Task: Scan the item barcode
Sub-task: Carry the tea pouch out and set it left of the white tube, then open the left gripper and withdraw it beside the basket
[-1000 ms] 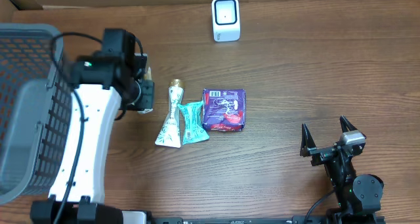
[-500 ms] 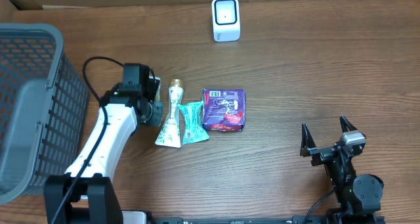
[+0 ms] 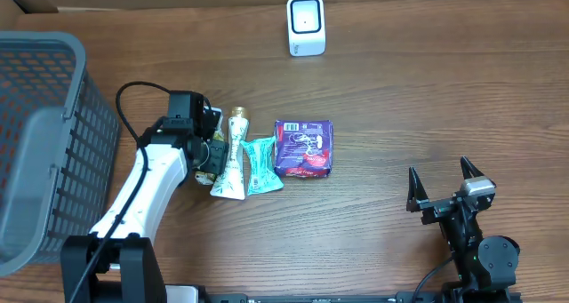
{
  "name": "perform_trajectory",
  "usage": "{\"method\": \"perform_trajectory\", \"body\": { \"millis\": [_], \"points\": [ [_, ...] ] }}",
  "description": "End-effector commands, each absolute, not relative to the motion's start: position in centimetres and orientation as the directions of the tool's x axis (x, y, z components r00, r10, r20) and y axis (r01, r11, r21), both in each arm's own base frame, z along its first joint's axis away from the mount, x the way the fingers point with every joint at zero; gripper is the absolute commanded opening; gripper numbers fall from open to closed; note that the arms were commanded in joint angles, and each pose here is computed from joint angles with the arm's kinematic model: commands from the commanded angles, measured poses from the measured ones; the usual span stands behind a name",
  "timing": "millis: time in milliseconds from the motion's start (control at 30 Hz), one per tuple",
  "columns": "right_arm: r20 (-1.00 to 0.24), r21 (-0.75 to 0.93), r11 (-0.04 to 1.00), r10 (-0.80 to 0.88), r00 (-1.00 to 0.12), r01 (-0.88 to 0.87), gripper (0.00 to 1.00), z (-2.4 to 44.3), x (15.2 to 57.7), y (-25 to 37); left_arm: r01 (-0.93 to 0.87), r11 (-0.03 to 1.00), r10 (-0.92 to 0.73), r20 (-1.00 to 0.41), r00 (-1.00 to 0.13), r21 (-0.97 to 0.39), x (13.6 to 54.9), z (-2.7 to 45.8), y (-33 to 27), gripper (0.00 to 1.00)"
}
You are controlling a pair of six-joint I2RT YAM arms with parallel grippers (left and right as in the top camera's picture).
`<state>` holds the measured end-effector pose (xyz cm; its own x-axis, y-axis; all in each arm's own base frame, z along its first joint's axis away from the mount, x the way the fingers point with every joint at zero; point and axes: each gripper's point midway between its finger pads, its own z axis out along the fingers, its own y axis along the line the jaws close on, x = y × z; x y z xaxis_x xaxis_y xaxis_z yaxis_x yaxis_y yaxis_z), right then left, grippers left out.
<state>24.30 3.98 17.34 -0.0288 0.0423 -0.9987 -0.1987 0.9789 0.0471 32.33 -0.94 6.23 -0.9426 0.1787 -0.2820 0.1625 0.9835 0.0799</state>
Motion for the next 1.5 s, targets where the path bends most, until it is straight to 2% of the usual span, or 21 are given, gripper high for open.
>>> {"method": "perform_trajectory", "body": {
  "millis": [0,133,167,233,433,633,833,1000,1167,1300,1467],
  "points": [
    [-0.999,0.049,0.977,0.045,-0.024,-0.209,1.00,17.2,24.3,4.2,0.134,0.989,0.147,-0.378,-0.914,0.060,35.4,10.4,-1.5,0.66],
    [-0.999,0.049,0.977,0.045,-0.024,-0.209,1.00,17.2,24.3,4.2,0.106,0.993,0.120,-0.449,-0.885,0.055,37.5,17.2,-1.7,0.68],
    [-0.999,0.049,0.977,0.045,-0.024,-0.209,1.00,17.2,24.3,4.2,0.106,0.993,0.119,-0.464,-0.878,0.055,37.7,18.8,-1.7,0.76],
    [-0.999,0.049,0.977,0.045,-0.024,-0.209,1.00,17.2,24.3,4.2,0.101,0.993,0.115,-0.494,-0.862,0.055,37.9,22.3,-1.7,1.00],
    [-0.999,0.049,0.977,0.045,-0.024,-0.209,1.00,17.2,24.3,4.2,0.030,0.999,0.036,-0.561,-0.827,0.019,36.6,30.3,-1.3,1.00],
    [-0.999,0.049,0.977,0.045,-0.024,-0.209,1.00,17.2,24.3,4.2,-0.058,0.998,-0.054,-0.617,-0.785,-0.014,34.7,34.7,0.5,1.00],
    [-0.999,0.049,0.977,0.045,-0.024,-0.209,1.00,17.2,24.3,4.2,-0.198,0.980,-0.159,-0.686,-0.710,-0.023,32.0,38.7,4.9,1.00],
    [-0.999,0.049,0.977,0.045,-0.024,-0.209,1.00,17.2,24.3,4.2,-0.357,0.934,-0.261,-0.707,-0.657,-0.012,29.3,39.9,9.6,1.00],
    [-0.999,0.049,0.977,0.045,-0.024,-0.209,1.00,17.2,24.3,4.2,-0.574,0.814,-0.370,-0.677,-0.637,0.095,25.7,39.1,15.8,1.00],
    [-0.999,0.049,0.977,0.045,-0.024,-0.209,1.00,17.2,24.3,4.2,-0.640,0.766,-0.447,-0.670,-0.592,0.055,25.0,38.8,17.2,1.00],
    [-0.999,0.049,0.977,0.045,-0.024,-0.209,1.00,17.2,24.3,4.2,-0.642,0.765,-0.455,-0.671,-0.585,0.042,25.1,38.8,17.1,1.00]
  ]
}}
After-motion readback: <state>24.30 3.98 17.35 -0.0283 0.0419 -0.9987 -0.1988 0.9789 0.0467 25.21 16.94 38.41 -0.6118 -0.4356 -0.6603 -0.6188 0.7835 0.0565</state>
